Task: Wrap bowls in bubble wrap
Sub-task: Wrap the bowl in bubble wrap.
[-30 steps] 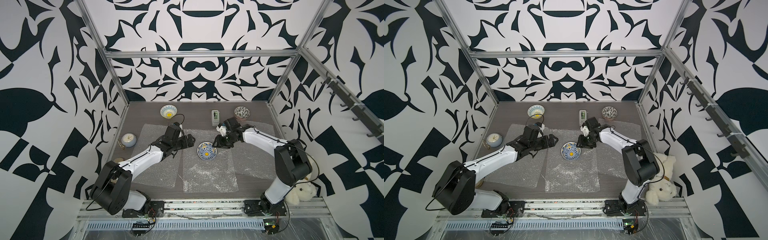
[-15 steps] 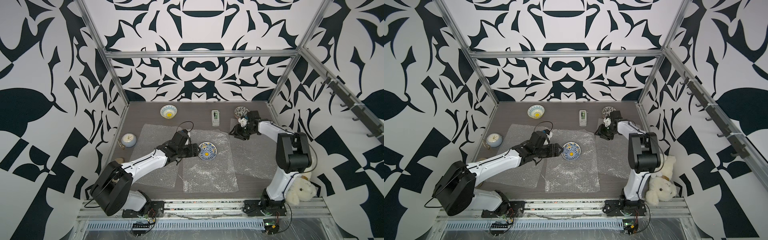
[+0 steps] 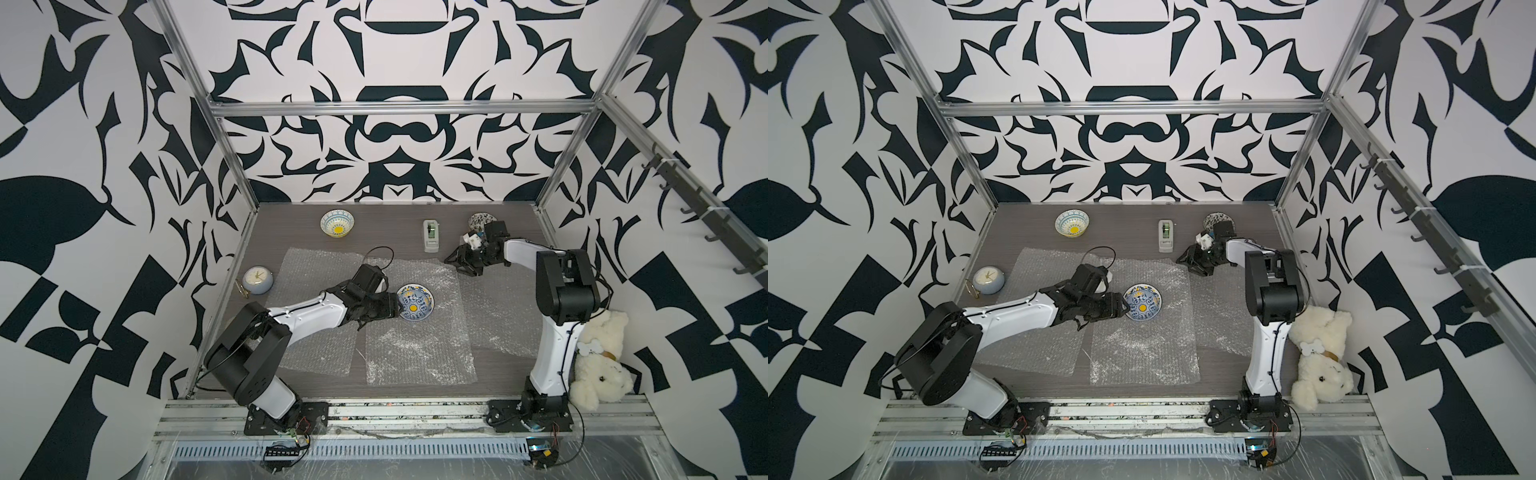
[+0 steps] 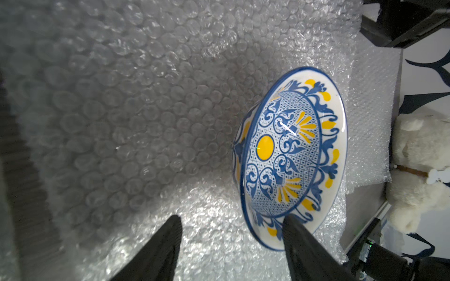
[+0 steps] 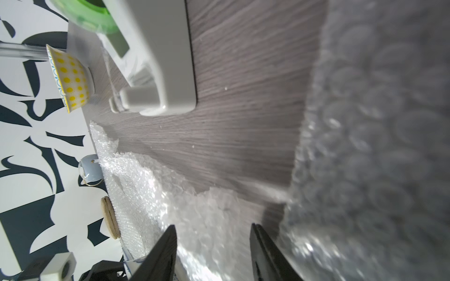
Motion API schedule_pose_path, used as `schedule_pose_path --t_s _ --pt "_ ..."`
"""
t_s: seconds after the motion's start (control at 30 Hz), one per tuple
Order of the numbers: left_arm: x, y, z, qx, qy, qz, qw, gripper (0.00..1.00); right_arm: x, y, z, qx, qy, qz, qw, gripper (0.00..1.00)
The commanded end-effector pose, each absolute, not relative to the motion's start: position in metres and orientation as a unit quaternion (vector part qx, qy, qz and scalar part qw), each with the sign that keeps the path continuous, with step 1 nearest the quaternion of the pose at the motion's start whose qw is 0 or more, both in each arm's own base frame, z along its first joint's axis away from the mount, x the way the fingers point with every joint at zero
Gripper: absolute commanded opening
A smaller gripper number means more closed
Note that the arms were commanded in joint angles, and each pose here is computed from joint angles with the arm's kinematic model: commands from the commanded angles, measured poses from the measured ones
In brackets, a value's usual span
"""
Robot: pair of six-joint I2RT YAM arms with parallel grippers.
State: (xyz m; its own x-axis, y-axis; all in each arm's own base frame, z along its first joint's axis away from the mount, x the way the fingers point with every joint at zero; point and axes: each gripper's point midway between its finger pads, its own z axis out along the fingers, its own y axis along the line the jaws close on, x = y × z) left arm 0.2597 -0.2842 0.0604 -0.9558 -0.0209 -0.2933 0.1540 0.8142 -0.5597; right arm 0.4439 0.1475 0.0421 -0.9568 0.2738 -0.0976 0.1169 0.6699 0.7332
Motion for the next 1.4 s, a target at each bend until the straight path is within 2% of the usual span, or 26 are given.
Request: schedule_pose_path --t_s 0.0,0.27,0.43,0.53,0.83,0.97,1.17,1.37 --pt "0.263 -0.295 0.068 0.043 0.937 -0.317 0.141 0.68 0.458 0.161 0.070 0.088 0.895 0.418 0.126 0.50" --pt "0.268 -0.295 0.062 0.040 0.941 -0.305 0.140 0.67 0.451 0.170 0.091 0.063 0.889 0.434 0.130 0.25" --pt "0.271 -0.298 0.056 0.038 0.942 -0.303 0.136 0.67 0.425 0.180 0.119 0.031 0.886 0.444 0.133 0.16" --pt "0.273 -0.300 0.054 0.037 0.943 -0.303 0.135 0.66 0.400 0.200 0.129 0.000 0.886 0.447 0.121 0.03" --pt "0.282 -0.298 0.059 0.038 0.946 -0.284 0.151 0.65 0.320 0.257 0.126 -0.091 0.911 0.396 0.071 0.02" --pt "0.289 -0.286 0.076 0.014 0.940 -0.277 0.198 0.66 0.300 0.266 0.103 -0.102 0.924 0.364 0.047 0.03" --pt "0.287 -0.268 0.108 -0.014 0.923 -0.262 0.279 0.69 0.292 0.275 0.067 -0.101 0.937 0.333 0.025 0.03" --pt "0.284 -0.277 0.092 -0.016 0.929 -0.272 0.252 0.70 0.292 0.289 0.059 -0.103 0.933 0.344 0.019 0.07"
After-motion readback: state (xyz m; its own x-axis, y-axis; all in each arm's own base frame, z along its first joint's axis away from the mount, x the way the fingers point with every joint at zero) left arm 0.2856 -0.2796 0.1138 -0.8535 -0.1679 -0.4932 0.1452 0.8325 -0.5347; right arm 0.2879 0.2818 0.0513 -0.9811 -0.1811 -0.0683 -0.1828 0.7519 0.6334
